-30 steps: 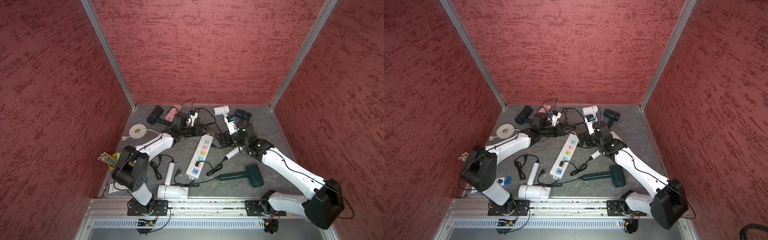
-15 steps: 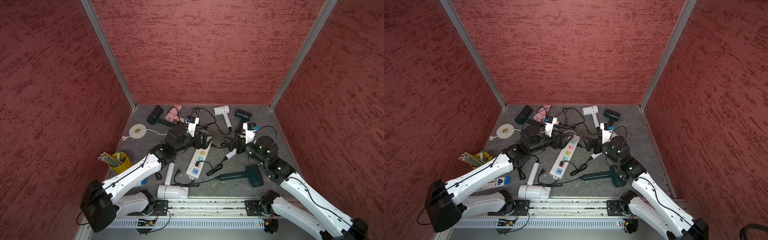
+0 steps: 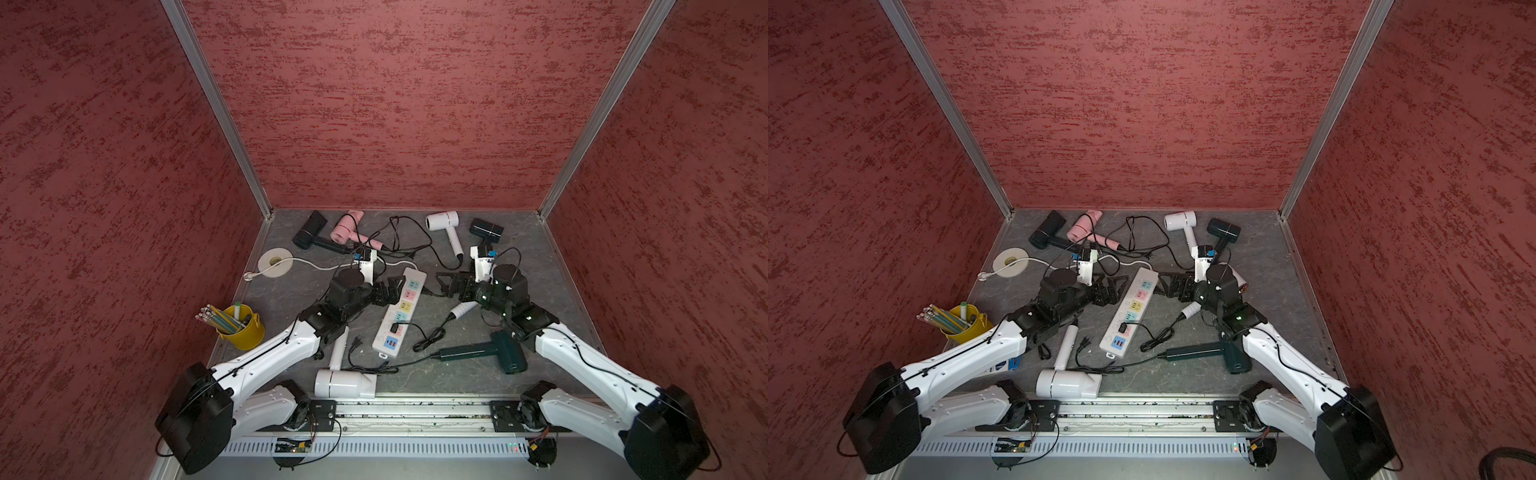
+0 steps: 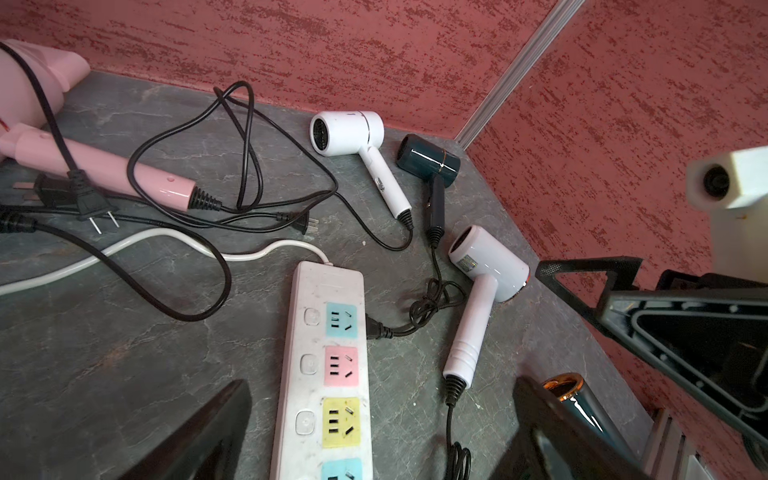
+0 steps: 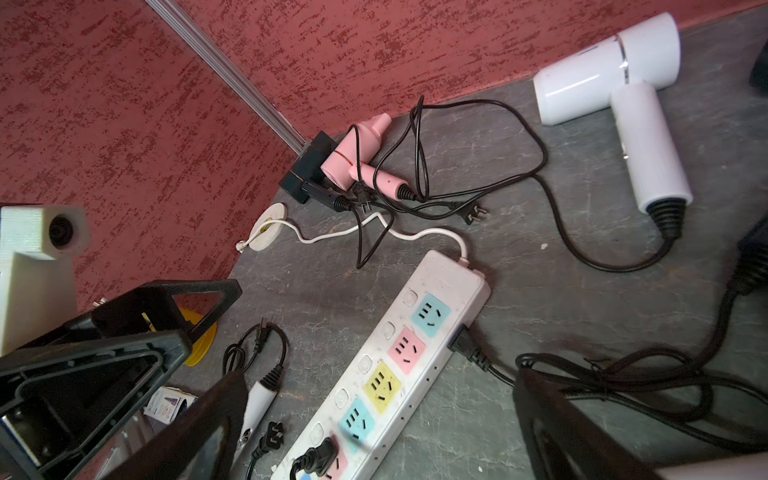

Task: Charge the blow dryers
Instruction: Adjust the charging cable at the center of the board.

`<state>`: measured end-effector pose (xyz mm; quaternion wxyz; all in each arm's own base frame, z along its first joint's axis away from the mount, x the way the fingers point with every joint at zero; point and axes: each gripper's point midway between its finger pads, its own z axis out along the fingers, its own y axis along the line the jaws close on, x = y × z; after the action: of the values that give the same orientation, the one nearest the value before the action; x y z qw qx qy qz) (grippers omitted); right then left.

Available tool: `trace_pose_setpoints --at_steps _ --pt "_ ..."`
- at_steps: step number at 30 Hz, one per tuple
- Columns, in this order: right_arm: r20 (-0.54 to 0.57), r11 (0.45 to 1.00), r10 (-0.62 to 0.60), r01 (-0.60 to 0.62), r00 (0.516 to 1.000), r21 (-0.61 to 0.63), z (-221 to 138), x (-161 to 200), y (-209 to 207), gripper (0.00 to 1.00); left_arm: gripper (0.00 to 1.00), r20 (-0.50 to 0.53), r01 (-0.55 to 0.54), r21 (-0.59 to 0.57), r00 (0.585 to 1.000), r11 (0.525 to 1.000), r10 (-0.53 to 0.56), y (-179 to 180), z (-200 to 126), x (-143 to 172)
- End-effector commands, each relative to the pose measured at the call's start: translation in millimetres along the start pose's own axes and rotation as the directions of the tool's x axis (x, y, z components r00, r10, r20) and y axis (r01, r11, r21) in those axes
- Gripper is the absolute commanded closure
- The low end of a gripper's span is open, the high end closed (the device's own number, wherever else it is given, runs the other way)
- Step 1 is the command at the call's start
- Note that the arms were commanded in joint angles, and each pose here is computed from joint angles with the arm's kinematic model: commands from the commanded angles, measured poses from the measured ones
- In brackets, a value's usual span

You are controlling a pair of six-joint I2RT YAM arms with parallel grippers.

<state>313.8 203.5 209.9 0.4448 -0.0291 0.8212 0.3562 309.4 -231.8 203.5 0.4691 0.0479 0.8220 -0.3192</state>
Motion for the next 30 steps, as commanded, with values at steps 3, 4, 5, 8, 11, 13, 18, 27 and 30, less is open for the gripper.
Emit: trace_pose_setpoints --at_steps 3,4,5,8,11,13,18,27,30 --pt "-0.036 0.995 0.004 -0.008 0.999 -0.103 29.9 -17.3 17.0 0.00 0.00 0.005 0.187 -0.023 0.982 0.982 -0.187 36.8 7.7 -9.6" --pt "-0.045 0.996 0.004 -0.008 0.999 -0.092 36.3 -18.3 13.8 0.00 0.00 0.000 0.206 -0.026 0.978 0.978 -0.206 42.1 9.2 -8.6" --pt "-0.044 0.997 0.002 -0.005 0.999 -0.075 41.7 -19.9 8.4 0.00 0.00 -0.005 0.217 -0.032 0.976 0.976 -0.217 46.1 10.3 -7.7" --pt "-0.004 0.999 -0.021 0.021 1.000 -0.043 54.1 -31.8 -3.9 0.00 0.00 -0.010 0.227 -0.044 0.974 0.973 -0.228 51.5 12.2 -7.1" --pt "-0.054 0.993 -0.063 0.068 0.997 0.094 83.7 -38.1 -32.1 0.05 0.00 -0.006 0.241 -0.057 0.970 0.969 -0.241 58.0 12.6 -7.8" --pt "-0.099 0.975 -0.087 0.105 0.991 0.197 103.2 -41.7 -53.0 0.13 0.00 -0.005 0.251 -0.068 0.968 0.966 -0.252 63.1 12.9 -7.7" --pt "-0.235 0.895 -0.140 0.224 0.962 0.385 141.0 -35.7 -103.2 0.38 0.00 -0.008 0.251 -0.090 0.968 0.964 -0.252 69.5 15.2 -5.8" --pt "-0.428 0.799 -0.180 0.385 0.886 0.461 188.3 -16.6 -151.3 0.63 0.00 -0.017 0.241 -0.108 0.969 0.964 -0.245 73.3 18.7 -3.7" --pt "-0.456 0.770 -0.185 0.416 0.871 0.484 196.4 -14.0 -164.2 0.63 0.00 -0.020 0.240 -0.114 0.970 0.964 -0.244 75.0 19.9 -2.4"
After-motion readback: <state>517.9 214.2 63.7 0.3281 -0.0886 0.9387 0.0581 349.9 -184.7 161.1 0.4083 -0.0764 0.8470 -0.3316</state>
